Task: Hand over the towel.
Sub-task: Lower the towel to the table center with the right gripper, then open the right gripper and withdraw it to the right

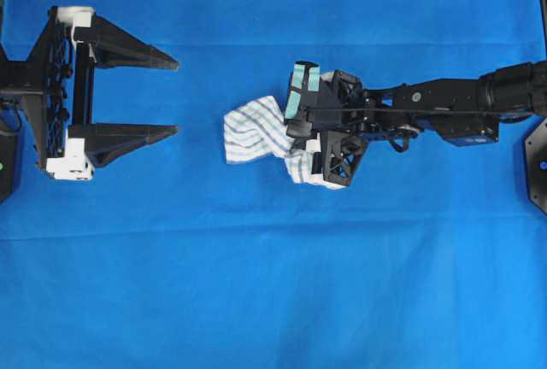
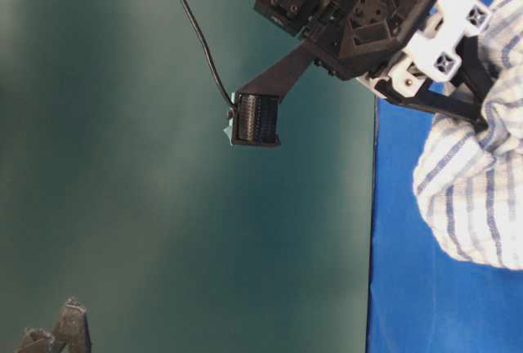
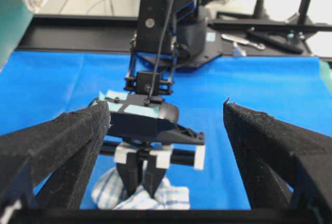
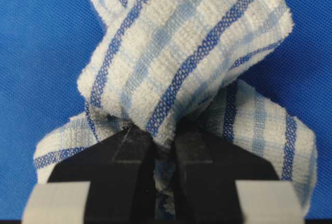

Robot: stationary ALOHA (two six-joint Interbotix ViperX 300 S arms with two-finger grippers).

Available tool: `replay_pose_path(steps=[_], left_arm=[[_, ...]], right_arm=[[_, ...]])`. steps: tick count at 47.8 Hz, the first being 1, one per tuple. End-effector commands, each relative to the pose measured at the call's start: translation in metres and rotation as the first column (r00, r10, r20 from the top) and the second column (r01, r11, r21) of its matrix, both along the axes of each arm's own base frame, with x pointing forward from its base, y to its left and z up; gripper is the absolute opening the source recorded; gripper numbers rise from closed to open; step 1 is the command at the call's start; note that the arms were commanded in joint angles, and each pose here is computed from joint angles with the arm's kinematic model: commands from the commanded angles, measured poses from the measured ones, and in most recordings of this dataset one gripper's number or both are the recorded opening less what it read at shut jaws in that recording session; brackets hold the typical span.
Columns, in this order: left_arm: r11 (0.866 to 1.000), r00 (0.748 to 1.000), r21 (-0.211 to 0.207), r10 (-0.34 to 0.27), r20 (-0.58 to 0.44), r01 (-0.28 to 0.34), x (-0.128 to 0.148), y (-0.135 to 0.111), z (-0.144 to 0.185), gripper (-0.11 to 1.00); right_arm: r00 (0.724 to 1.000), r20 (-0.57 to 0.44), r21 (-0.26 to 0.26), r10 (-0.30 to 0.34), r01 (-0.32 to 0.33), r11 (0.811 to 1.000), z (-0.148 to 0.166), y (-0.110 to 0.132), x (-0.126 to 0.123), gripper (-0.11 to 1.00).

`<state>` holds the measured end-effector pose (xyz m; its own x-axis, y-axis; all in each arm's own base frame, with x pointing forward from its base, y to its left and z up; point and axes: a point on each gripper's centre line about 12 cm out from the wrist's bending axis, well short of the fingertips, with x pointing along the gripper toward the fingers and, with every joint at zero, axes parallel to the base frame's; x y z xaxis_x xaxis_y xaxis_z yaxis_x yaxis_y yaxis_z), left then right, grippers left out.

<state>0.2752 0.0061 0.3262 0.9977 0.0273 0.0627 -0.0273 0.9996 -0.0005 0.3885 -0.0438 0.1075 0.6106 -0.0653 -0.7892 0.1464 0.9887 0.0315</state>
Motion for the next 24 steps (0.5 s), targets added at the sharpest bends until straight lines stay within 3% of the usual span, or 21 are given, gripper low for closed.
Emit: replay_pose_path(steps=[1,16,24], left_arm=[[1.000,1.000,0.000,0.001,0.018,-0.001,0.001,0.000,0.005,0.90],[1.000,1.000,-0.001,0.001,0.018,-0.001,0.001,0.000,0.005,0.90],[1.000,1.000,-0.001,0.002,0.017,-0.002,0.000,0.001,0.004,0.90]], right_arm=[[0.999,0.033,-0.004,0.001,-0.001,1.000,0.010,0.000,0.006,0.07],[0.999,0.041,0.008,-0.013,0.012,1.000,0.014,0.000,0.009,0.11],[0.997,0.073,0.003,-0.011,0.011,1.000,0.031,0.000,0.007,0.58]])
